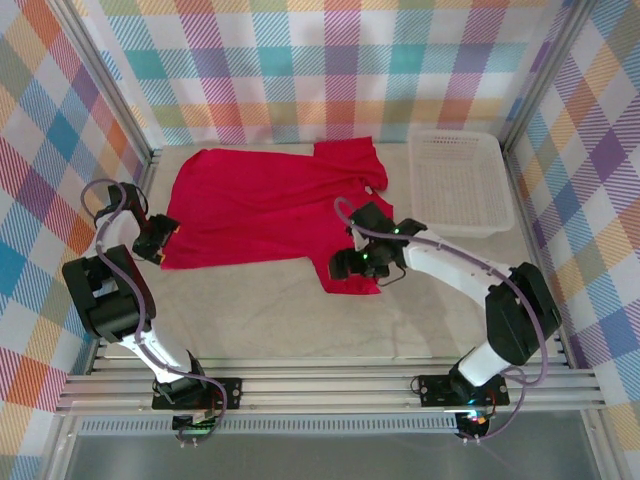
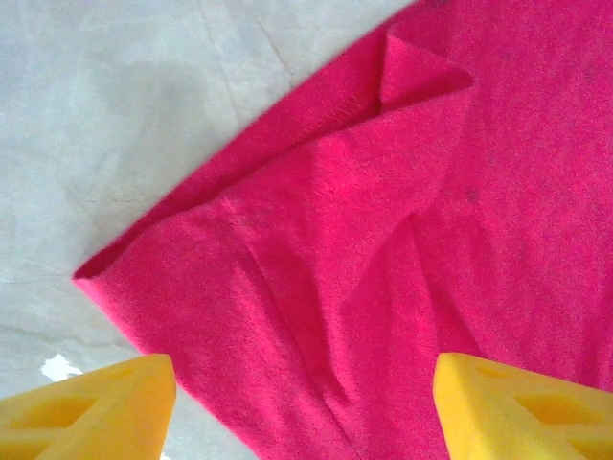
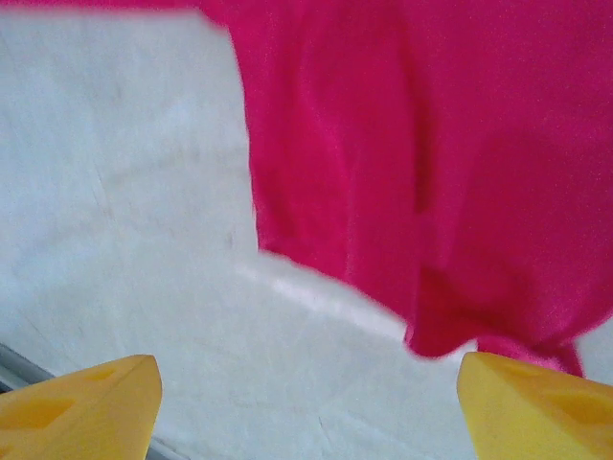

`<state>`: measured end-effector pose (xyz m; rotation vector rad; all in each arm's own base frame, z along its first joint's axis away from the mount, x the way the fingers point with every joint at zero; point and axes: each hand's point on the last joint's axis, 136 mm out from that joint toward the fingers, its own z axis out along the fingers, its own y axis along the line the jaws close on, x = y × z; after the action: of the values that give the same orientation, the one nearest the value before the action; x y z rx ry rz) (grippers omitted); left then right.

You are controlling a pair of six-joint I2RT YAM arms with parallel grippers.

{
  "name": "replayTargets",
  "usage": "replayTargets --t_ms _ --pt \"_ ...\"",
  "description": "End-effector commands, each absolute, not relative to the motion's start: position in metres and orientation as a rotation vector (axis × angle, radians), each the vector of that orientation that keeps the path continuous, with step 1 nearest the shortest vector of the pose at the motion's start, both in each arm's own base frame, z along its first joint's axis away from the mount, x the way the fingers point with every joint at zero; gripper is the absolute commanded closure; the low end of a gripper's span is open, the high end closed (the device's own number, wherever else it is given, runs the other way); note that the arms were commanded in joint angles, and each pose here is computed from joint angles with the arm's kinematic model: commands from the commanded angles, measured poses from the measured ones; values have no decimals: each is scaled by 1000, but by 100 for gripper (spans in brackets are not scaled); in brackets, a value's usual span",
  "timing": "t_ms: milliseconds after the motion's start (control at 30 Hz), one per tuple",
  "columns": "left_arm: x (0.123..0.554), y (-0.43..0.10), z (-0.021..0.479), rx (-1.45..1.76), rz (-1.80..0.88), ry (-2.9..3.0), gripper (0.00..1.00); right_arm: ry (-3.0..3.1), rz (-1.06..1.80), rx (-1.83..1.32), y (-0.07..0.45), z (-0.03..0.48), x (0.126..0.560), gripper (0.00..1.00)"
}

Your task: Fold the inside-out t-shirt

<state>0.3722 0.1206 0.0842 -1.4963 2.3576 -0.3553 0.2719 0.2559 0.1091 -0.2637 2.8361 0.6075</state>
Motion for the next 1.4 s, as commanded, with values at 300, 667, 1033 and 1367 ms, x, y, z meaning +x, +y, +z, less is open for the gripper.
replayTargets --t_ms 300,667,1033,1367 --pt "405 99 48 -1516 -541 2453 38 2963 483 187 236 16 411 21" --pt "424 108 55 -1450 -560 2453 39 2917 382 174 199 25 440 23" --pt "360 113 103 -1389 -305 2481 46 2868 536 -38 231 86 375 26" --pt "372 127 68 -1430 -273 2538 58 2913 549 -37 216 69 334 28"
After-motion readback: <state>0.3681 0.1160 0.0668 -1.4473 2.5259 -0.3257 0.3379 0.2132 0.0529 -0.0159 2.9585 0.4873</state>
